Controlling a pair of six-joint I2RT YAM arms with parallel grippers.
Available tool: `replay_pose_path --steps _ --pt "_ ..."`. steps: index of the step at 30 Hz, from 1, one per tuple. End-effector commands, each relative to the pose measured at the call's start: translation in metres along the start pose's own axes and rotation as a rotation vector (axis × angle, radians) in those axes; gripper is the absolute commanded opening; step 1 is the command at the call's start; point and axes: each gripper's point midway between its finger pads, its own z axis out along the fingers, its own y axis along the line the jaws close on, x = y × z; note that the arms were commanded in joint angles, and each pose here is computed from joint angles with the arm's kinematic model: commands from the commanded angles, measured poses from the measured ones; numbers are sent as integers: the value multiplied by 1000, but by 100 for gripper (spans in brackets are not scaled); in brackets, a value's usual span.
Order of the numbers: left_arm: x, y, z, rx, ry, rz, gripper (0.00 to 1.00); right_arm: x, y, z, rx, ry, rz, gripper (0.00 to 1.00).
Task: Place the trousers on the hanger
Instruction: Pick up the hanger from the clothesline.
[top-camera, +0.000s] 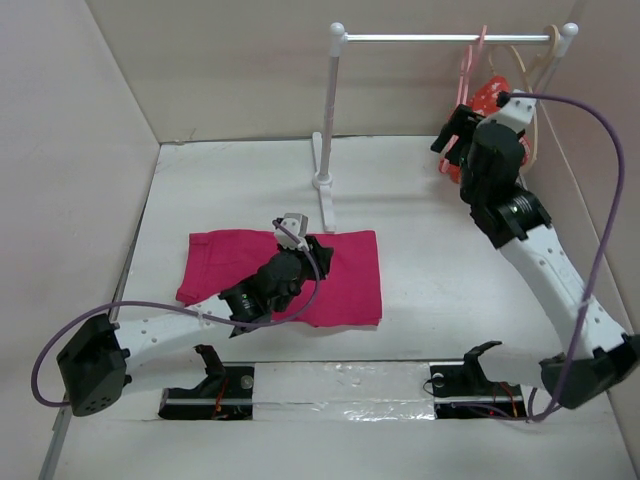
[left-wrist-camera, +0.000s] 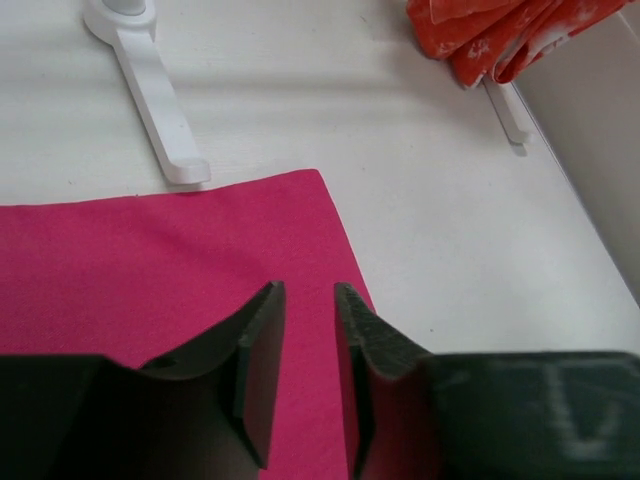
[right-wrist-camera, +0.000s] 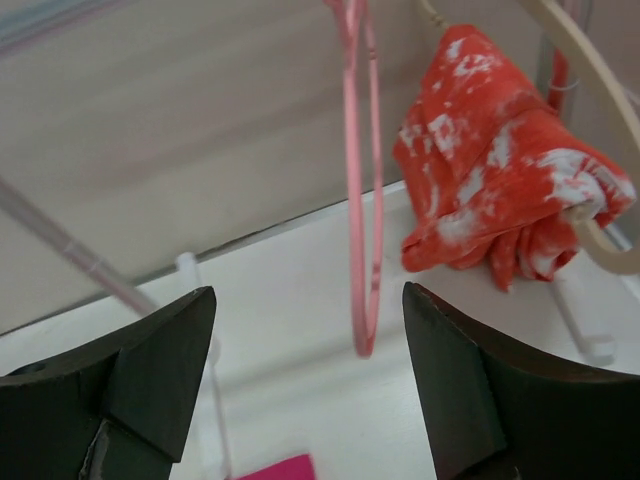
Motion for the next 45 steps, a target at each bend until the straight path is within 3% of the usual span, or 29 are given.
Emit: replay_pose_path --steps 1,7,10,11,17,20,25,31,38,42,44,45 --pt "-21 -8 -9 49 -66 -18 26 6 -18 36 85 36 -87 80" --pt "-23 -7 -10 48 -76 -23 27 33 -36 76 90 99 -78 70" --pt "-22 -8 -9 50 -74 -25 27 40 -43 89 72 120 -81 52" --pt "-21 -9 -8 52 -70 -23 27 43 -44 93 66 132 -85 37" --pt "-18 -10 -6 55 -60 -27 27 37 -34 94 -28 117 -100 0" --pt "-17 -10 -5 51 -56 -25 29 23 -34 90 -39 83 -106 0" --pt "-16 -10 -4 51 -53 -27 40 1 -35 73 -54 27 -95 0" --pt "-15 -10 -3 50 -52 -29 49 9 -39 55 -73 20 -107 0" --pt "-15 -11 -2 52 -49 -28 51 75 -41 26 -121 152 -110 0" --pt "-14 -11 -1 48 -52 -22 51 145 -44 -9 -128 273 -103 0" --pt "-14 -15 6 43 -50 -11 54 217 -56 -50 -127 402 -113 0" --pt "-14 -15 6 43 -50 -11 54 217 -56 -50 -127 403 -113 0"
